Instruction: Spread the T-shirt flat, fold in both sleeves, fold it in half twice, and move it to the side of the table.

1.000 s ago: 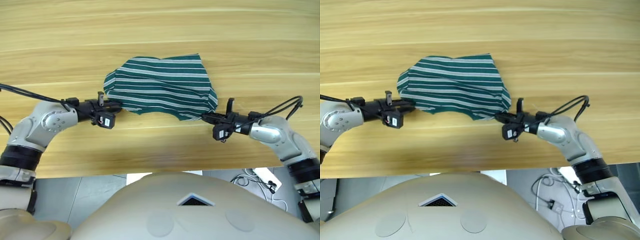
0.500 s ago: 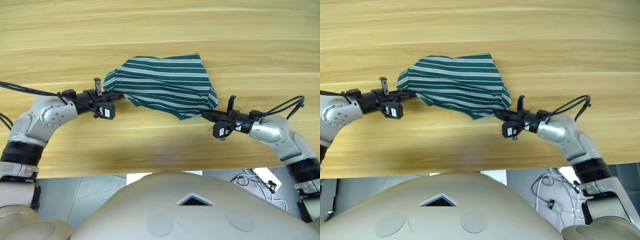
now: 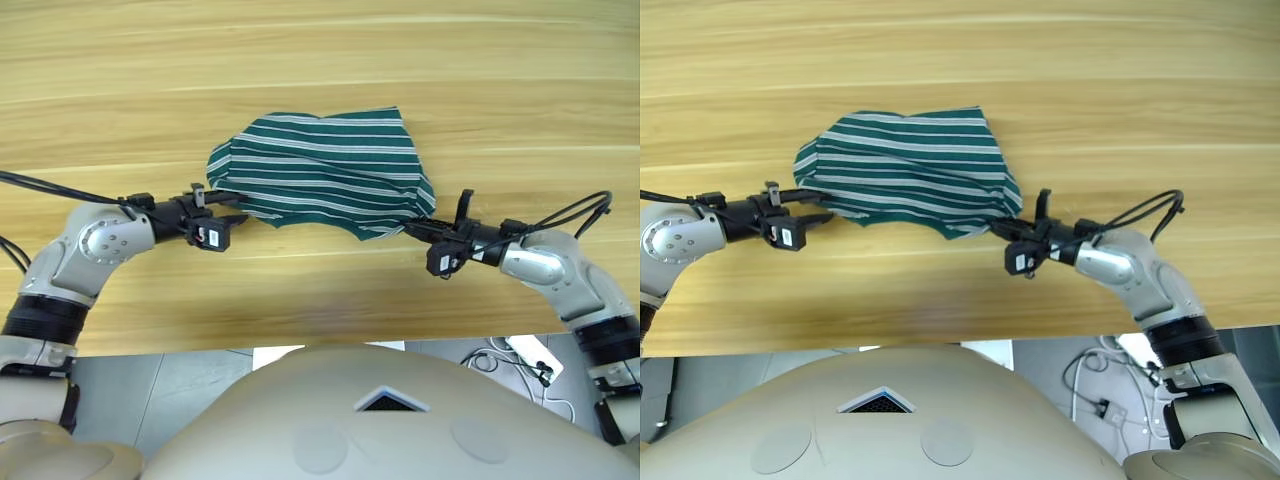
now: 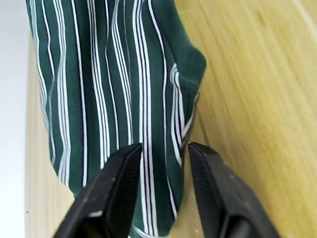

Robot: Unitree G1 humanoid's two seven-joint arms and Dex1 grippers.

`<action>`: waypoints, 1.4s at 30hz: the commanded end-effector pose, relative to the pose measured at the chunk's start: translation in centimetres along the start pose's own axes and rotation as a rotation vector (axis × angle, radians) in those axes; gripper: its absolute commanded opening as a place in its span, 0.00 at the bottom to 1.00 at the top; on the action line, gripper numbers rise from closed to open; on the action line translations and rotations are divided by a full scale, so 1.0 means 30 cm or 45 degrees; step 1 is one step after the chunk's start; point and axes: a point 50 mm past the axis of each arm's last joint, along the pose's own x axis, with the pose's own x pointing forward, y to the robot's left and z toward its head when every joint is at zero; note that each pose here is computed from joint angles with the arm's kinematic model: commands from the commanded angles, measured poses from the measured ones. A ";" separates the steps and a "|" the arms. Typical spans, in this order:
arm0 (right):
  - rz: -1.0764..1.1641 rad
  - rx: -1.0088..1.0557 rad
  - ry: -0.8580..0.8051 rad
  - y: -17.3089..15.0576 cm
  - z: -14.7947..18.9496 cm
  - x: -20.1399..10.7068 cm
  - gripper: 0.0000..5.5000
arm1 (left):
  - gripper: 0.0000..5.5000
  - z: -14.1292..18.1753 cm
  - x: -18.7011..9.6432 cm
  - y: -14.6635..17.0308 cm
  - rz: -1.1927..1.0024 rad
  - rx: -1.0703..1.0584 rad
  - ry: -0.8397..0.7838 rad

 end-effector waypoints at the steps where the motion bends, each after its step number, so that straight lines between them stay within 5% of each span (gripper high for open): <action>1: -0.022 -0.021 0.001 -0.016 0.000 -0.007 0.00 | 0.46 -0.030 -0.008 -0.021 -0.069 0.023 0.079; 8: -0.023 -0.024 0.001 -0.017 0.002 -0.009 0.00 | 0.49 -0.046 -0.010 -0.038 -0.138 0.048 0.135; 25: -0.016 -0.020 -0.003 -0.012 0.003 -0.012 0.00 | 0.01 -0.027 0.024 -0.016 -0.077 0.074 0.081; 31: -0.080 -0.014 -0.008 -0.034 0.004 -0.022 0.00 | 0.01 -0.009 0.020 0.007 0.017 0.068 0.015; 36: -0.477 -0.069 -0.084 -0.209 0.047 -0.134 0.00 | 0.01 0.097 -0.095 0.162 0.448 0.063 -0.300; 39: -0.757 -0.133 -0.396 -0.321 0.223 -0.323 0.00 | 0.01 0.195 -0.255 0.224 0.674 0.063 -0.566; 42: -0.813 -0.194 -0.710 -0.318 0.368 -0.495 0.00 | 0.01 0.304 -0.420 0.226 0.746 0.037 -0.877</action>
